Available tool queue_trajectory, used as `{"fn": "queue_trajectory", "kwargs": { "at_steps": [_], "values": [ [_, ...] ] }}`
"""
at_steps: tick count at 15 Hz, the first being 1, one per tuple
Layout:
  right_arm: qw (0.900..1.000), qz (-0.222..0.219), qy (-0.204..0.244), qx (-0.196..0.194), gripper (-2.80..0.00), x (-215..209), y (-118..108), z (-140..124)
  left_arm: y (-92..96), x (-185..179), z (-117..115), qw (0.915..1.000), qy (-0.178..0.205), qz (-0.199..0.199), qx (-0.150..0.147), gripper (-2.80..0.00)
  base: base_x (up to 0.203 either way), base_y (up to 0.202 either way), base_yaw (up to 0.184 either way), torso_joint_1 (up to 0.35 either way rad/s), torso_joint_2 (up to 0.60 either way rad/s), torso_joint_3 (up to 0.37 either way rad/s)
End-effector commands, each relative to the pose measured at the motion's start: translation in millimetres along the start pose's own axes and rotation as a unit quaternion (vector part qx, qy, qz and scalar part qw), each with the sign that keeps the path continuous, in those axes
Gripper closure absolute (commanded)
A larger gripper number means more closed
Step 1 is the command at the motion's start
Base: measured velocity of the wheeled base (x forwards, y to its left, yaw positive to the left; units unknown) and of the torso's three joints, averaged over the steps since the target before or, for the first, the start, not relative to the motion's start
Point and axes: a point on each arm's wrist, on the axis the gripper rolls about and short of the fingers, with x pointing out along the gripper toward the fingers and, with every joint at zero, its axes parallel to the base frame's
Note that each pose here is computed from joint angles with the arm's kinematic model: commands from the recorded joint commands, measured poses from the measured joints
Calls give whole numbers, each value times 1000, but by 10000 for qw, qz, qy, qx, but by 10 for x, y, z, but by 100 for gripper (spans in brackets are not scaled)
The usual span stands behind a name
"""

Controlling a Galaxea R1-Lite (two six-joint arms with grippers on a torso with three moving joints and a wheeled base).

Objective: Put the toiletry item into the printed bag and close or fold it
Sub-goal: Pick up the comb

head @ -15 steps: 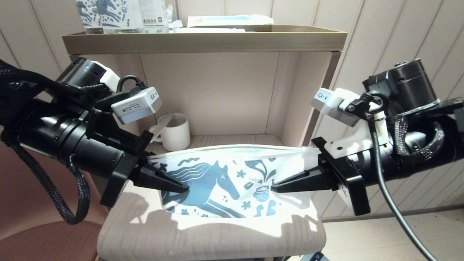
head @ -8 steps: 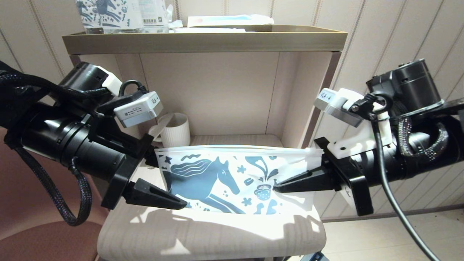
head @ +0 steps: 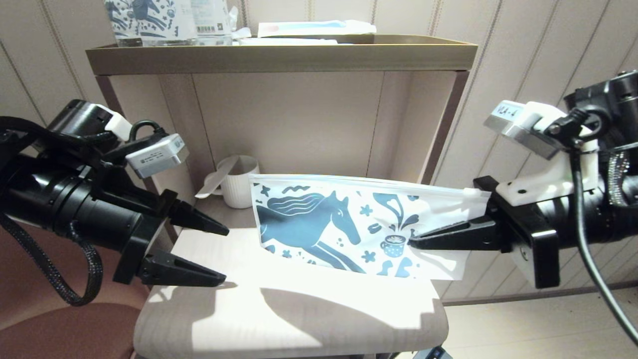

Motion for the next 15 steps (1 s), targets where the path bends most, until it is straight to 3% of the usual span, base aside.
{"fn": "queue_trajectory", "kwargs": {
  "at_steps": [1,4,6,10,12,13,15],
  "values": [
    [9999,-105,-99,-73,0,-127,83,10,-183,-148,-33,9998,-95,133,88,0,0,0,0,0,0,0],
    [9998,-133,-132,-102,0,-185,158,-1,-358,-269,-7,9994,-196,244,166,0,0,0,0,0,0,0],
    [9998,-145,-135,-95,0,-218,204,-20,-433,-313,-6,9993,-219,285,-73,0,0,0,0,0,0,0],
    [9996,-232,-152,-91,0,-337,315,-21,-478,-347,-27,9891,-36,691,-1300,0,0,0,0,0,0,0],
    [9995,-243,-177,-52,0,-379,369,-19,-450,-348,-13,9752,-35,879,-2031,0,0,0,0,0,0,0],
    [9995,-250,-201,12,0,-398,394,-16,-429,-353,5,9640,-50,992,-2467,0,0,0,0,0,0,0],
    [9993,-263,-242,54,0,-434,444,-15,-388,-357,36,9331,-104,1254,-3369,0,0,0,0,0,0,0]
  ]
}}
